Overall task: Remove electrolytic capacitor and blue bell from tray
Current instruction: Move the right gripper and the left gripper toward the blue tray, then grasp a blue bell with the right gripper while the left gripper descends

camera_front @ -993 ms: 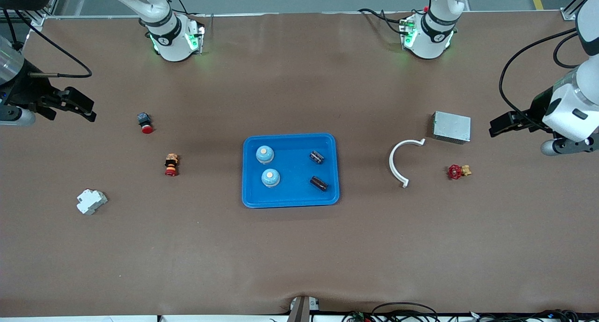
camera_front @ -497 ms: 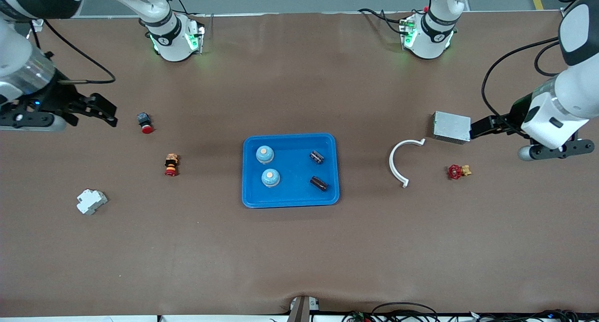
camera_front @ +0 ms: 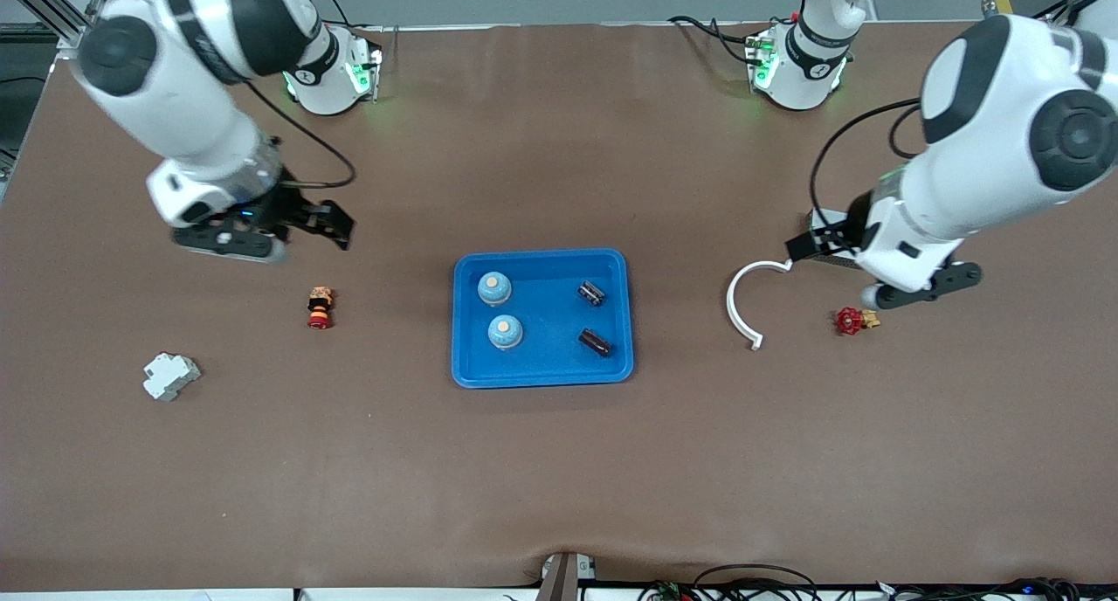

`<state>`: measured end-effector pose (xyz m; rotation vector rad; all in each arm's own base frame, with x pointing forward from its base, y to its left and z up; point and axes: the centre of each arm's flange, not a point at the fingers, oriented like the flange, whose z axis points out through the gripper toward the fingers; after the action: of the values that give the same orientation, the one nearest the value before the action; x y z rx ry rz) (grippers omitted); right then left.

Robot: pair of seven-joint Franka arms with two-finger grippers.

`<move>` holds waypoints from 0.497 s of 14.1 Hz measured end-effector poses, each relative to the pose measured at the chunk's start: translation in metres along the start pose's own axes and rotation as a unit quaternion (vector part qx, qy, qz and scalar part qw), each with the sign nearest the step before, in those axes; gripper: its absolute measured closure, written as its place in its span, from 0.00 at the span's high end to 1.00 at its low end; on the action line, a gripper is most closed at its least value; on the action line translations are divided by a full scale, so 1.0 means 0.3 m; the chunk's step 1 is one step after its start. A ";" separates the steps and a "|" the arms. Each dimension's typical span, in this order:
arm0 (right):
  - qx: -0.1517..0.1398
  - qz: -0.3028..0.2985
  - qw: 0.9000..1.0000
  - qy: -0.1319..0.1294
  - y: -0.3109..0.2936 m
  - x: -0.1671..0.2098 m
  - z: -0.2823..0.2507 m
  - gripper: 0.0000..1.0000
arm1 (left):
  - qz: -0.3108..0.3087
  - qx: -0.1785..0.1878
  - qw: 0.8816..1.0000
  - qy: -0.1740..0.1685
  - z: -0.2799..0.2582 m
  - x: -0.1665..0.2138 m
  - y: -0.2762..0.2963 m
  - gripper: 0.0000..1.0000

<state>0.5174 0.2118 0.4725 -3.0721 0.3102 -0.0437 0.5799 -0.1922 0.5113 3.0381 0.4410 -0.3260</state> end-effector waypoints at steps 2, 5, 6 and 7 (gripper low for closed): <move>0.003 0.022 1.000 0.000 -0.140 -0.078 0.143 1.00 | -0.021 0.011 1.000 -0.011 0.065 -0.051 0.110 1.00; 0.012 0.051 0.999 0.005 -0.312 -0.142 0.370 1.00 | -0.065 0.014 0.998 -0.011 0.177 -0.128 0.293 1.00; 0.011 0.054 0.998 0.003 -0.347 -0.156 0.448 1.00 | -0.085 0.016 0.996 -0.013 0.222 -0.161 0.357 1.00; 0.007 0.054 0.999 -0.001 -0.369 -0.168 0.518 1.00 | -0.101 0.023 0.995 -0.015 0.271 -0.199 0.418 1.00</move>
<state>0.4953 0.3380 0.3223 -3.0350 0.4724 -0.0387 0.5436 -0.3354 0.4478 3.0325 0.7506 -0.3960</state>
